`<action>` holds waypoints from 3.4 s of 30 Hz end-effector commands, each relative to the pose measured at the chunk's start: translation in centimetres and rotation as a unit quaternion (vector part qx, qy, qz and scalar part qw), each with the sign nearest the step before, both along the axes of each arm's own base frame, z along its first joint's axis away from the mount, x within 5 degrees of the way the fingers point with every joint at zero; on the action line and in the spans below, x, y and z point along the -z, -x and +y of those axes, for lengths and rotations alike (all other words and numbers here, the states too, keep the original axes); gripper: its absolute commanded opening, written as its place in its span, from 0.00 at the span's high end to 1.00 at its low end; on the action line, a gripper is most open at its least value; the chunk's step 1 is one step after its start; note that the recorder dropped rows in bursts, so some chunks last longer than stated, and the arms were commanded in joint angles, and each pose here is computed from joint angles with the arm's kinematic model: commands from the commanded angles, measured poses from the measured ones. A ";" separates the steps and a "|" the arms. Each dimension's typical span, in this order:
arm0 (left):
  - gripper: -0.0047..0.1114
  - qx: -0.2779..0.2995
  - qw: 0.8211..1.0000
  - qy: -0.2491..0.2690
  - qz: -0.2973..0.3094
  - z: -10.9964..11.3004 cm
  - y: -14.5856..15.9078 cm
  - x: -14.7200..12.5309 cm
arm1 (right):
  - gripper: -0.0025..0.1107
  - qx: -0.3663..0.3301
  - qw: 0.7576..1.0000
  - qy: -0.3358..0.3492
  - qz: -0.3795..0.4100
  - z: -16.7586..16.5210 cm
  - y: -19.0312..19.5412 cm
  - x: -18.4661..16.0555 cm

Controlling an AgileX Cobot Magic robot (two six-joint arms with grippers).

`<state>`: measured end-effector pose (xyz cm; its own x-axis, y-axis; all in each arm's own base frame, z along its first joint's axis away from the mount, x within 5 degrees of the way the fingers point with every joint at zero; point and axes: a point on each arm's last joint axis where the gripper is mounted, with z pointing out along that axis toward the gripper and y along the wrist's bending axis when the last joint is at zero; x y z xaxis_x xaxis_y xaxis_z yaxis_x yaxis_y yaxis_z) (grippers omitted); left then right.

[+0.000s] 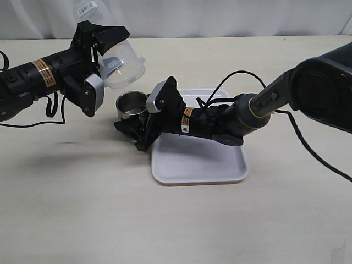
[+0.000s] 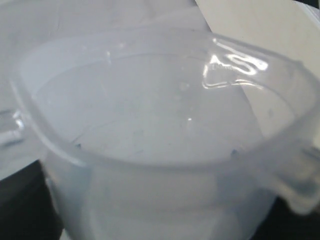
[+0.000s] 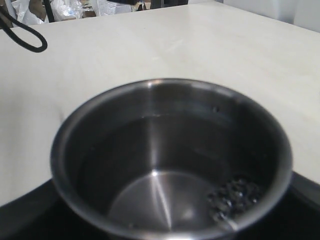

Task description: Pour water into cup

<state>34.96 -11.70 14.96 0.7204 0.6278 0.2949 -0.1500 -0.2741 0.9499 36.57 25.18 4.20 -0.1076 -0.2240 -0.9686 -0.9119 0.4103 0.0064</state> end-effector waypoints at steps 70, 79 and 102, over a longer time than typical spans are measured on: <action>0.96 -0.100 0.902 0.333 0.255 1.0 -1.1 -1.1 | 0.94 0.004 1.000 0.017 0.006 -0.2 0.1 0.3; 0.96 -0.196 0.761 0.539 0.302 3.3 -2.4 -1.6 | 0.94 0.004 1.000 0.017 0.006 -0.2 0.1 0.3; 0.96 -0.314 0.487 0.766 0.279 7.9 -3.1 -0.7 | 0.94 0.004 1.000 0.017 0.006 -0.2 0.1 0.3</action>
<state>37.88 -4.57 15.36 -0.0596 0.0038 -0.9982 -0.0478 0.9988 0.0067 36.57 25.18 4.20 -0.1076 -0.2240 -0.9686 -0.9119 0.4103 0.0064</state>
